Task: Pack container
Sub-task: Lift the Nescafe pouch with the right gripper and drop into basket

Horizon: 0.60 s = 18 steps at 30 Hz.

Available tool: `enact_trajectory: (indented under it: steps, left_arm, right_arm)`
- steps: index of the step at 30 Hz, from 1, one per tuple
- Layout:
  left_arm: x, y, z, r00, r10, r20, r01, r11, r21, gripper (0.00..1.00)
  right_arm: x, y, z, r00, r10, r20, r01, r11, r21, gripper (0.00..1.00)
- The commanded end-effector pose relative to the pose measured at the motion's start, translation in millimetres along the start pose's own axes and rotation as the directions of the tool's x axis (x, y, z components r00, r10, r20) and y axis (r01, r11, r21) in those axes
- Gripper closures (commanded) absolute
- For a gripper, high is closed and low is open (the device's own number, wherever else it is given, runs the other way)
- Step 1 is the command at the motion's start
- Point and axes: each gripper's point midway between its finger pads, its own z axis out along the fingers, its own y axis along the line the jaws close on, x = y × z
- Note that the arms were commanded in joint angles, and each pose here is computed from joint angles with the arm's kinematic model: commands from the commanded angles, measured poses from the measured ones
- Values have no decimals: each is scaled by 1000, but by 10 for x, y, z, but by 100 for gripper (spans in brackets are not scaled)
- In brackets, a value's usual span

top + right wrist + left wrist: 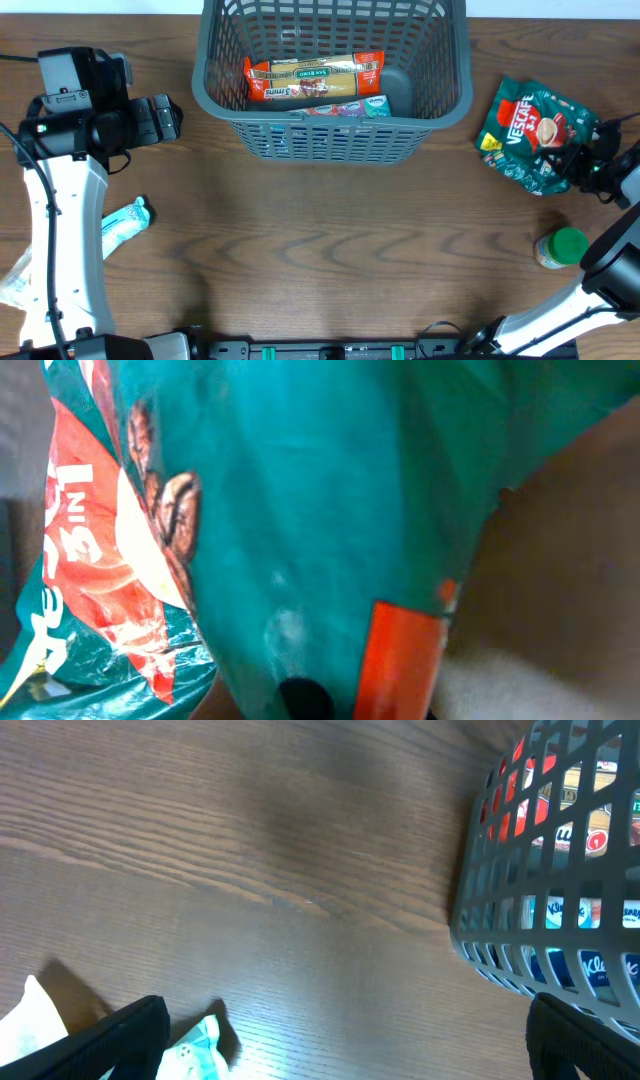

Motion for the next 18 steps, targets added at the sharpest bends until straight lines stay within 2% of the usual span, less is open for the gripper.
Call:
enact_trajectory:
  steps: [1,6,10,14,18]
  left_arm:
    - [-20,-26,-39,1000,7,12,-7,1000,14,1]
    - [-4,-25,-39,1000,6,5,-6,1000,14,1]
    - [-4,-23,-39,1000,6,5,-6,1000,13,1]
    - [15,-22,-39,1000,5,-3,-5,1000,13,1]
    - [19,-21,-39,1000,5,-4,-5,1000,12,1]
  right_arm:
    - [-220,250,-300,998,-46,30,44,997,71,99]
    - [-876,861,-1273,955,-212,207,160,957,243,99]
    - [-1252,1490,-2149,865,-352,358,205,899,388,99]
    - [-1371,2161,-2717,749,-492,444,309,852,423,99]
    - [-1251,2898,-2869,600,-661,452,547,750,371,99]
